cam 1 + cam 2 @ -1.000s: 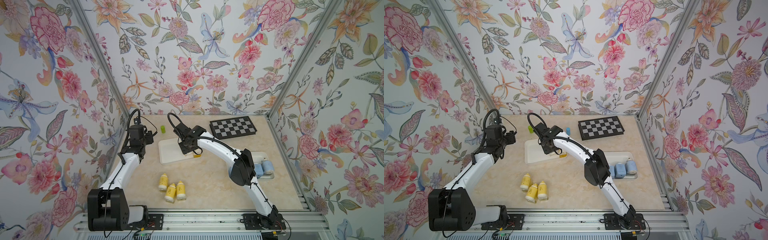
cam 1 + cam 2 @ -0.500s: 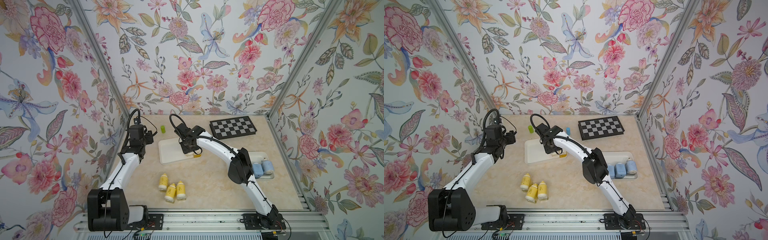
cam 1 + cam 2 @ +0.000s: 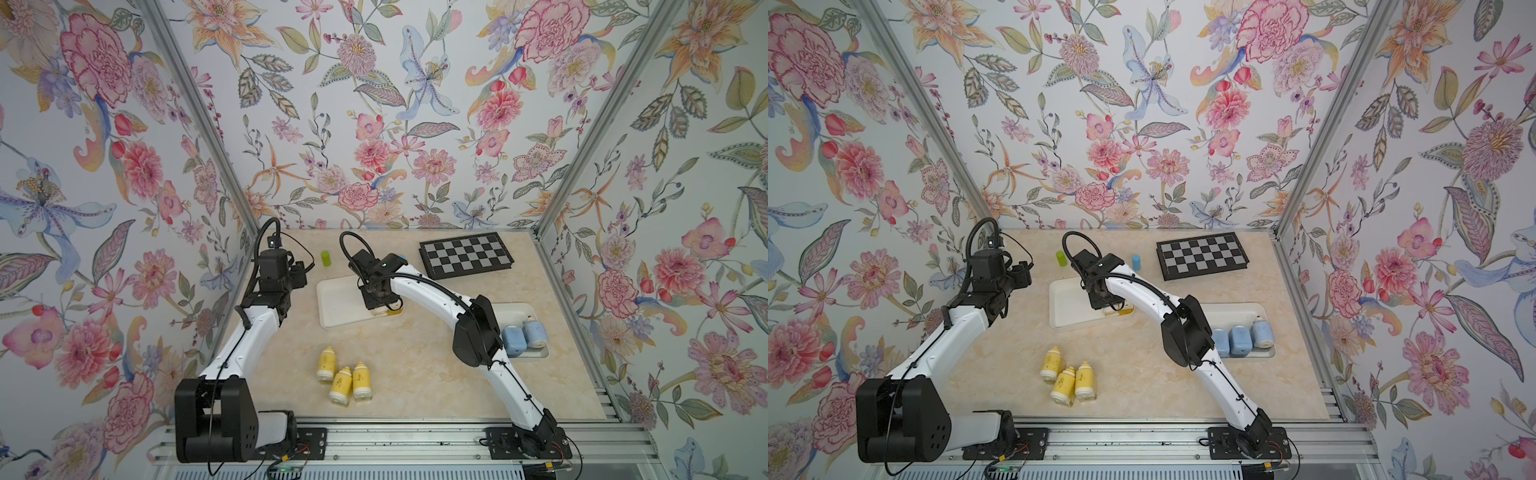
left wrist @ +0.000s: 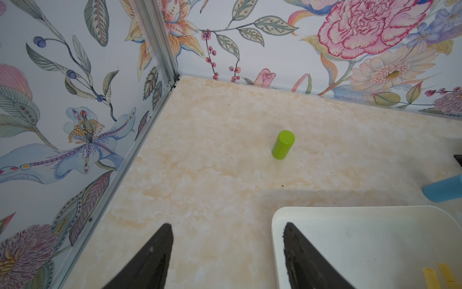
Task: Place the pencil sharpeners by color into the storage box
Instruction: Place the pencil sharpener in the storage box.
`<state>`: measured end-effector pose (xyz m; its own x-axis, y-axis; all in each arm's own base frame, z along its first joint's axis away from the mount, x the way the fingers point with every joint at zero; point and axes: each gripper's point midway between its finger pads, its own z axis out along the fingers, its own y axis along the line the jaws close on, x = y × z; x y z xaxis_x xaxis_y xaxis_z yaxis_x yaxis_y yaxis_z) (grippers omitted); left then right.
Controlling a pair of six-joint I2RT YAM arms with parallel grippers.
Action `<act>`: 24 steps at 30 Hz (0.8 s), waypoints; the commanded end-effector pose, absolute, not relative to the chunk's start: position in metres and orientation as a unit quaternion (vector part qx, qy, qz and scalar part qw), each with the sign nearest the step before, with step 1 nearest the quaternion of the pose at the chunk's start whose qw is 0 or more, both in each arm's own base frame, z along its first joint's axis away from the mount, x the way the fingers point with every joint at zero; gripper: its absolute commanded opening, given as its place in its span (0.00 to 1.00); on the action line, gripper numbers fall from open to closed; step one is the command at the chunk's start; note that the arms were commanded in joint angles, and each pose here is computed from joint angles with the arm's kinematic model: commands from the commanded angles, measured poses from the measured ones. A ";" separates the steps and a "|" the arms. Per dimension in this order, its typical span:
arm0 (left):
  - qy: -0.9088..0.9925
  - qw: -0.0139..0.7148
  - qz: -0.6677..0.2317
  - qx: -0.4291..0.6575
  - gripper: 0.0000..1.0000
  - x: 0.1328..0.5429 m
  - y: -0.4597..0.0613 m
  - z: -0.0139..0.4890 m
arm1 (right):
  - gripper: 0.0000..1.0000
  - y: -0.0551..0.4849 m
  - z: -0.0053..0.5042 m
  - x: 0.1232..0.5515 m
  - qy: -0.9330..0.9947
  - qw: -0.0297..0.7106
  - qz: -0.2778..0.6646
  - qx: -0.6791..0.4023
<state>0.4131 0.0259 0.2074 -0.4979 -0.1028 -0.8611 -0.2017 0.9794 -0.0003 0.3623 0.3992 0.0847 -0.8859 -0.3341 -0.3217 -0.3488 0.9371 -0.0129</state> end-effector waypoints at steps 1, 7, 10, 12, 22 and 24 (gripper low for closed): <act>0.858 0.504 0.054 -0.078 0.72 0.411 0.023 0.214 | 0.32 0.399 0.086 0.366 0.973 0.164 0.023 -0.162; 0.859 0.503 0.053 -0.078 0.72 0.411 0.022 0.213 | 0.33 0.400 0.081 0.367 0.974 0.160 0.023 -0.159; 0.859 0.503 0.053 -0.077 0.72 0.411 0.022 0.213 | 0.35 0.400 0.079 0.369 0.975 0.158 0.025 -0.155; 0.859 0.503 0.053 -0.077 0.72 0.411 0.022 0.213 | 0.37 0.401 0.078 0.369 0.975 0.157 0.026 -0.155; 0.859 0.503 0.053 -0.077 0.72 0.412 0.022 0.214 | 0.41 0.402 0.072 0.370 0.976 0.153 0.026 -0.153; 0.859 0.503 0.053 -0.077 0.72 0.412 0.022 0.213 | 0.42 0.403 0.072 0.370 0.976 0.153 0.027 -0.153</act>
